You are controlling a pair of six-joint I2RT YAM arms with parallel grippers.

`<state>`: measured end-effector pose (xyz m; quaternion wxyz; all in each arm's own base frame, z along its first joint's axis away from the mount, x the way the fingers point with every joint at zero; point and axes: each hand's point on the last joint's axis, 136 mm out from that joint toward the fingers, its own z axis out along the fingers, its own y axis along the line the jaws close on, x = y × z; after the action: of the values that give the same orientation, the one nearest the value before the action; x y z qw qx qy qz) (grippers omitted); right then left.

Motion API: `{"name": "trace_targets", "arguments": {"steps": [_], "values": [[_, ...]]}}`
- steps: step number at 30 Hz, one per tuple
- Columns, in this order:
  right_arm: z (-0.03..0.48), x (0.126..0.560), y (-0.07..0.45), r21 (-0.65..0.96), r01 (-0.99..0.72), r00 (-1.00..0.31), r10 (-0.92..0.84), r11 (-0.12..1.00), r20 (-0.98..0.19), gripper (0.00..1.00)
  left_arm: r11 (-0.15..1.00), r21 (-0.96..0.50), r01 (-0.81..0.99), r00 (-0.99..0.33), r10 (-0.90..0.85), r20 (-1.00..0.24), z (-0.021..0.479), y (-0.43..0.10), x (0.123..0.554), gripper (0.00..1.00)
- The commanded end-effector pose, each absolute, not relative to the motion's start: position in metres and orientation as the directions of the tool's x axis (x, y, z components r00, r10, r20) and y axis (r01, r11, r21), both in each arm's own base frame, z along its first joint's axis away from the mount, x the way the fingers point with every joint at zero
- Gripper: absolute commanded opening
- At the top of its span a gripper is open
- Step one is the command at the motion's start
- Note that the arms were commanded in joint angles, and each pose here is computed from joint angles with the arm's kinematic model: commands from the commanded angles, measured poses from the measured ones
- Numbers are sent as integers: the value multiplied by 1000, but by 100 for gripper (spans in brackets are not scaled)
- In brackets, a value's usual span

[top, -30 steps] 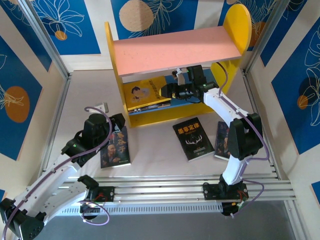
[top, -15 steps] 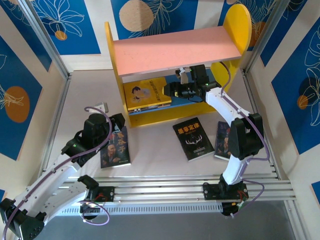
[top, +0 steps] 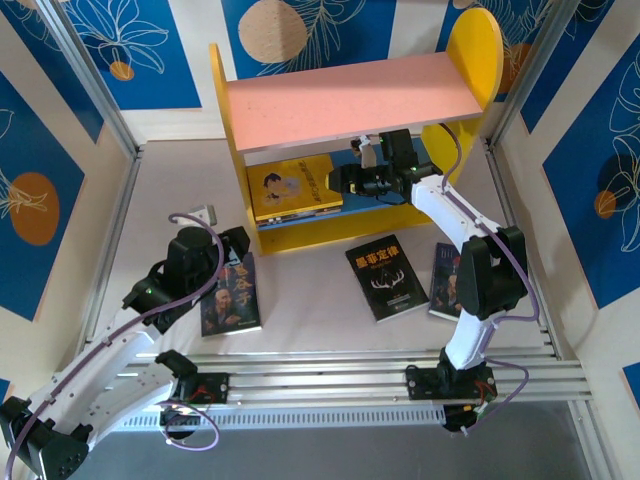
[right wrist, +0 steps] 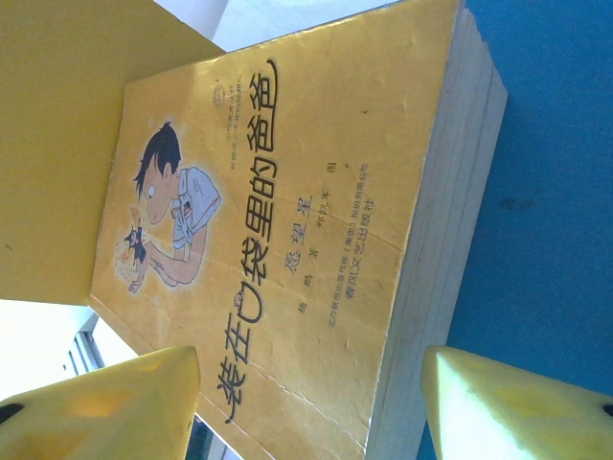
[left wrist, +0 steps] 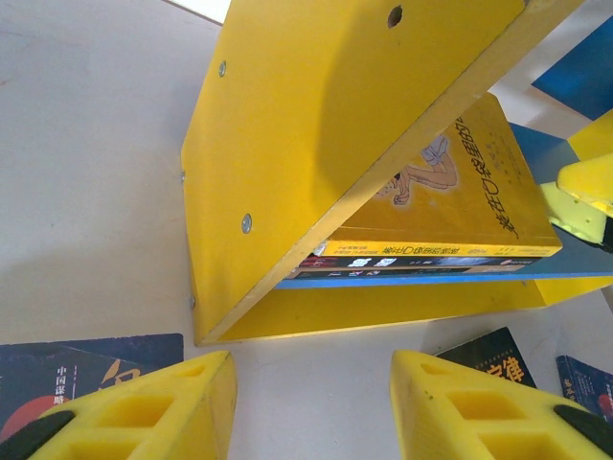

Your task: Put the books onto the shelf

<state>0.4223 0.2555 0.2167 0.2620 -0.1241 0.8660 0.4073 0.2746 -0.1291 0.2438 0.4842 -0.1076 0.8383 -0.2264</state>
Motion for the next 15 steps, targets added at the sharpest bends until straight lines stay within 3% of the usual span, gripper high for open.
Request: {"name": "trace_targets", "arguments": {"steps": [1, 15], "values": [[241, 415, 261, 632, -490, -799, -19, 601, -601, 63, 873, -486, 48, -499, -400, -768, 247, -128, 276, 47], [240, 408, 268, 641, -506, -801, -40, 577, -597, 62, 871, -489, 44, -496, -406, -767, 246, -126, 274, 47]]}}
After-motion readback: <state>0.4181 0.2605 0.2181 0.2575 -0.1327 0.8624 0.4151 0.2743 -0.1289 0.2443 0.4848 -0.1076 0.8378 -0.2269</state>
